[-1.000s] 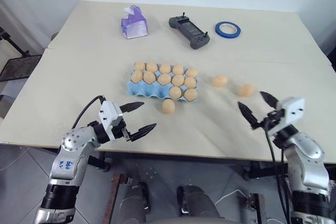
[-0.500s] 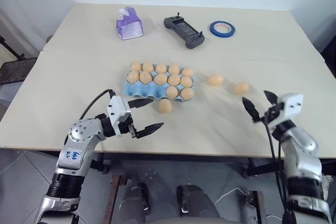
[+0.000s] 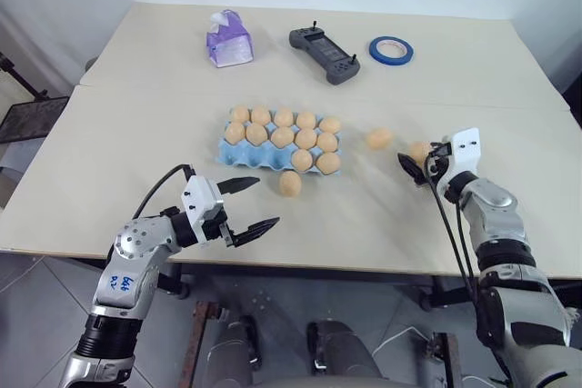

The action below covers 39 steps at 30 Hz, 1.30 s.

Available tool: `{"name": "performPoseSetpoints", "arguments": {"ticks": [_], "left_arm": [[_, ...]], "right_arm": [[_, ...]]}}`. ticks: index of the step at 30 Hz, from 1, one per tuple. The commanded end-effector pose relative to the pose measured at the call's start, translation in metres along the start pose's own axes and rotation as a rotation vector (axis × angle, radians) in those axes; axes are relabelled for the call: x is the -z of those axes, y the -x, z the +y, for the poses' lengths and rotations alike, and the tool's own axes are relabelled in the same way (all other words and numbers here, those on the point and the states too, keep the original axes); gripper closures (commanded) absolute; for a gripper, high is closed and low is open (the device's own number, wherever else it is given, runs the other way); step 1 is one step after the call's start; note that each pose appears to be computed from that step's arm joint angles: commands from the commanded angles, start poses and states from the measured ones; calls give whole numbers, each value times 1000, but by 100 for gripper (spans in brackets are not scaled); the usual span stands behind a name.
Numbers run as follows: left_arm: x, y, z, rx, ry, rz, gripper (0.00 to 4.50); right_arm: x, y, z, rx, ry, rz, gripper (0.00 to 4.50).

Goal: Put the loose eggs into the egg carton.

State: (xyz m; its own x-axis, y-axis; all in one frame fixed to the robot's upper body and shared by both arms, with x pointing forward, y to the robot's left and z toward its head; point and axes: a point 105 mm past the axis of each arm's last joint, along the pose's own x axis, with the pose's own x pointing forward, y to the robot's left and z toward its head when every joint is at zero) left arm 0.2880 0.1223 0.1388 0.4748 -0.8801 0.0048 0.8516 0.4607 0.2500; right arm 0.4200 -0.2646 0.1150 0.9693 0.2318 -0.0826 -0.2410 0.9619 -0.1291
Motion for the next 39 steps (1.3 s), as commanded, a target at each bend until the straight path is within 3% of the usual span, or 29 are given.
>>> {"name": "performPoseSetpoints", "arguments": {"ticks": [1,5,7,10,13,18,24,35,36,39], "left_arm": [[-16,2,1,-14,-60,-48,0],[-16,4,3,-29,-61,-47,0],[-15,5,4,-43,-59,-47,0],[-15,9,6,-78,-52,-51,0],[-11,26,15,-173,-36,-45,0],[-3,44,20,-256,-21,-13,0],[4,51,21,-292,-8,4,0],[3,49,15,-302,-6,-3,0],[3,49,15,-303,-6,-2,0],[2,51,15,-311,-6,-2,0]], "right_arm": [[-16,-2,-4,14,24,-71,99],[-21,-4,-3,13,28,-99,243],[-23,-3,0,-8,13,-120,285],[-40,1,15,-92,47,-206,285],[-76,10,56,-281,17,-347,285],[-96,17,107,-454,-1,-363,285],[-102,-2,194,-650,18,-305,285],[-94,-16,255,-739,105,-250,285],[-94,-15,256,-742,106,-251,218],[-100,-11,261,-768,100,-266,118]]}}
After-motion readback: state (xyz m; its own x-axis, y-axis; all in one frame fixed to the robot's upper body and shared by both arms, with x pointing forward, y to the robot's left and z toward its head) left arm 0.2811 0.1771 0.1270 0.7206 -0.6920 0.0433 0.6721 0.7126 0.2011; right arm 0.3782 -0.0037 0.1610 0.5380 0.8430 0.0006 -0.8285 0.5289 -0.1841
